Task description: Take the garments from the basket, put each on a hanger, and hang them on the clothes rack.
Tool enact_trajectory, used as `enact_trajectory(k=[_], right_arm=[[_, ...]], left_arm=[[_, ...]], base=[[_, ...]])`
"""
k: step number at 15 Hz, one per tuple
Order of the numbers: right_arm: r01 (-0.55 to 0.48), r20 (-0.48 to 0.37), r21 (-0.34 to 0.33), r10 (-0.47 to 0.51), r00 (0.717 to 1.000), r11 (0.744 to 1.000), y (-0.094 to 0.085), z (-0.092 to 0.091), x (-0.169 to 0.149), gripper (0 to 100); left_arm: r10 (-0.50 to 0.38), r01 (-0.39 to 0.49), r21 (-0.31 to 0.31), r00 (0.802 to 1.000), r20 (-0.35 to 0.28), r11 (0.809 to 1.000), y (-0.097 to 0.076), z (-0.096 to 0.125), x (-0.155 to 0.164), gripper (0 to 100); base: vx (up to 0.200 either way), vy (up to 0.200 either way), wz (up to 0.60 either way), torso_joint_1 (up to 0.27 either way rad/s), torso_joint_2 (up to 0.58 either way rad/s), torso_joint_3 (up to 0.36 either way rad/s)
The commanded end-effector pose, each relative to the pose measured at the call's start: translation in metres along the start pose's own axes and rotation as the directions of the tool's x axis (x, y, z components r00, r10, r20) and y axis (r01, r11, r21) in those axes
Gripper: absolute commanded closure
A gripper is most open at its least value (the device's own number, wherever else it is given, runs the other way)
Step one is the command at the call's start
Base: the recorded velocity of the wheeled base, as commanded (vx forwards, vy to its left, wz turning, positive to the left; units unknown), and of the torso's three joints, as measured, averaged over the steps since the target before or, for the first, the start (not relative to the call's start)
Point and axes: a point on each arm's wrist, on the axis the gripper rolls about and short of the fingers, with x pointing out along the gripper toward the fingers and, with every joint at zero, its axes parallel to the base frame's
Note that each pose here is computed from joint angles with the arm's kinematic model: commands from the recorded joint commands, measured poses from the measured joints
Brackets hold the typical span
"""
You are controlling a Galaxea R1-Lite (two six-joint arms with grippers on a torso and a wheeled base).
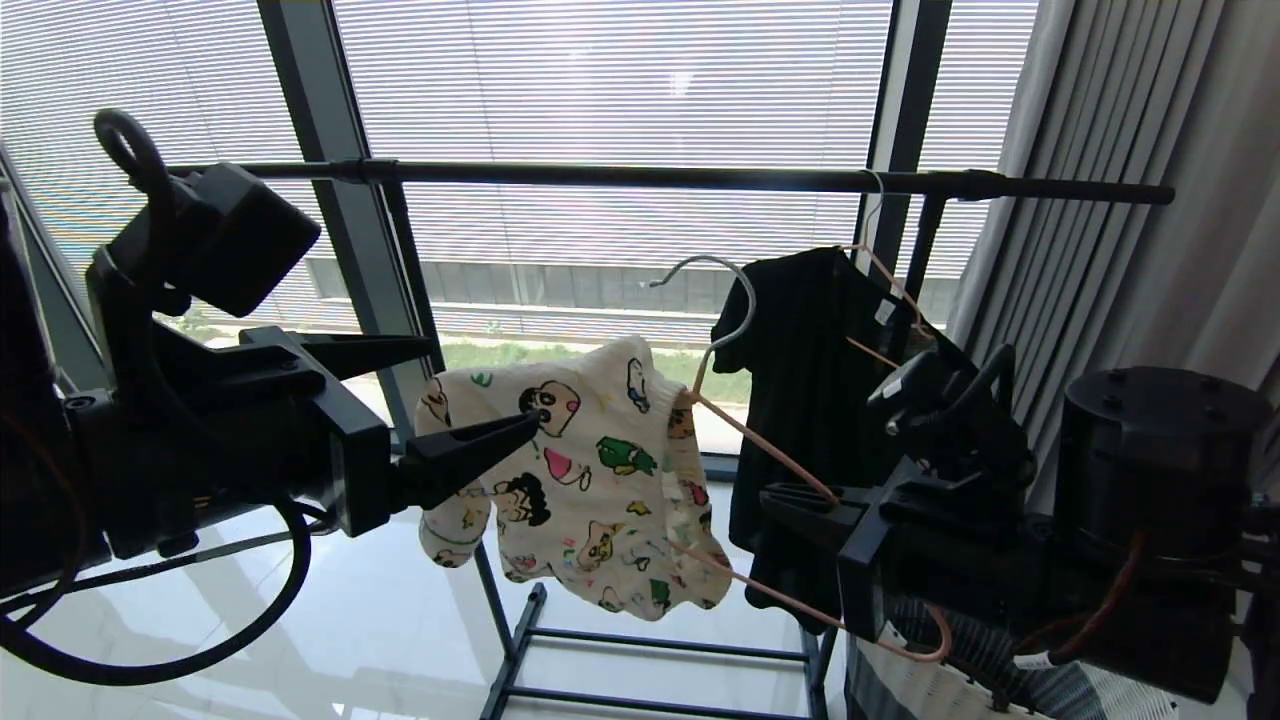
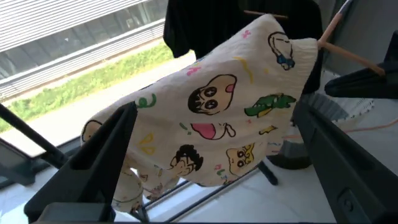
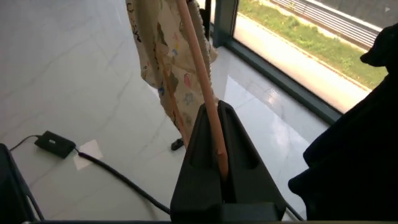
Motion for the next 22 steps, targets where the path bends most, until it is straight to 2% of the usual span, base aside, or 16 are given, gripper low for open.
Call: enact_trajectory(k=[1, 3, 5, 6, 8, 10, 13, 17, 20, 21, 22], right_arm=[[-0.028, -0.011, -0.022, 0.027, 1.0, 0.999, -0.001, -0.009, -0.033, 100], [-0.076, -0.048, -0.066, 0.072, 0.996, 0.995, 0.002, -0.021, -0.04, 100], [-0.119, -0.075, -0.09, 0.112, 0.991, 0.989, 0.005, -0.028, -0.041, 100], [-0.144, -0.093, -0.105, 0.134, 0.987, 0.984, 0.007, -0.032, -0.041, 100], [-0.195, -0.112, -0.139, 0.18, 0.977, 0.971, 0.015, -0.037, -0.043, 100], [-0.231, -0.115, -0.15, 0.216, 0.97, 0.961, 0.023, -0.038, -0.043, 100], [-0.251, -0.122, -0.176, 0.232, 0.965, 0.952, 0.027, -0.039, -0.042, 100], [-0.281, -0.118, -0.202, 0.261, 0.958, 0.938, 0.035, -0.038, -0.043, 100], [-0.293, -0.107, -0.21, 0.276, 0.955, 0.933, 0.039, -0.034, -0.042, 100], [-0.293, -0.106, -0.211, 0.276, 0.955, 0.933, 0.039, -0.034, -0.042, 100], [-0.296, -0.106, -0.212, 0.279, 0.954, 0.932, 0.04, -0.034, -0.042, 100]], left_arm=[[-0.101, 0.101, 0.015, 0.995, -0.017, 0.995, -0.013, -0.005, -0.005, 0], [-0.205, 0.208, 0.054, 0.977, -0.061, 0.977, -0.032, -0.016, -0.001, 0], [-0.28, 0.292, 0.1, 0.953, -0.117, 0.951, -0.045, -0.033, 0.002, 0], [-0.31, 0.334, 0.144, 0.936, -0.168, 0.931, -0.05, -0.047, 0.004, 0], [-0.319, 0.354, 0.147, 0.922, -0.219, 0.924, -0.052, -0.06, 0.008, 0], [-0.346, 0.38, 0.136, 0.912, -0.22, 0.915, -0.053, -0.062, 0.008, 0], [-0.357, 0.392, 0.119, 0.904, -0.236, 0.912, -0.054, -0.068, 0.007, 0], [-0.345, 0.383, 0.101, 0.898, -0.272, 0.918, -0.052, -0.077, 0.01, 0], [-0.347, 0.386, 0.102, 0.896, -0.276, 0.917, -0.052, -0.078, 0.013, 0], [-0.346, 0.383, 0.109, 0.901, -0.261, 0.917, -0.053, -0.078, 0.015, 0], [-0.343, 0.379, 0.114, 0.905, -0.251, 0.918, -0.053, -0.079, 0.017, 100]], base=[[0.0, 0.0, 0.0, 0.0, 0.0, 0.0], [0.0, 0.0, 0.0, 0.0, 0.0, 0.0], [0.0, 0.0, 0.0, 0.0, 0.0, 0.0], [0.0, 0.0, 0.0, 0.0, 0.0, 0.0], [0.0, 0.0, 0.0, 0.0, 0.0, 0.0], [0.0, 0.0, 0.0, 0.0, 0.0, 0.0], [0.0, 0.0, 0.0, 0.0, 0.0, 0.0], [0.0, 0.0, 0.0, 0.0, 0.0, 0.0], [0.0, 0.0, 0.0, 0.0, 0.0, 0.0], [0.0, 0.0, 0.0, 0.0, 0.0, 0.0], [0.0, 0.0, 0.0, 0.0, 0.0, 0.0]])
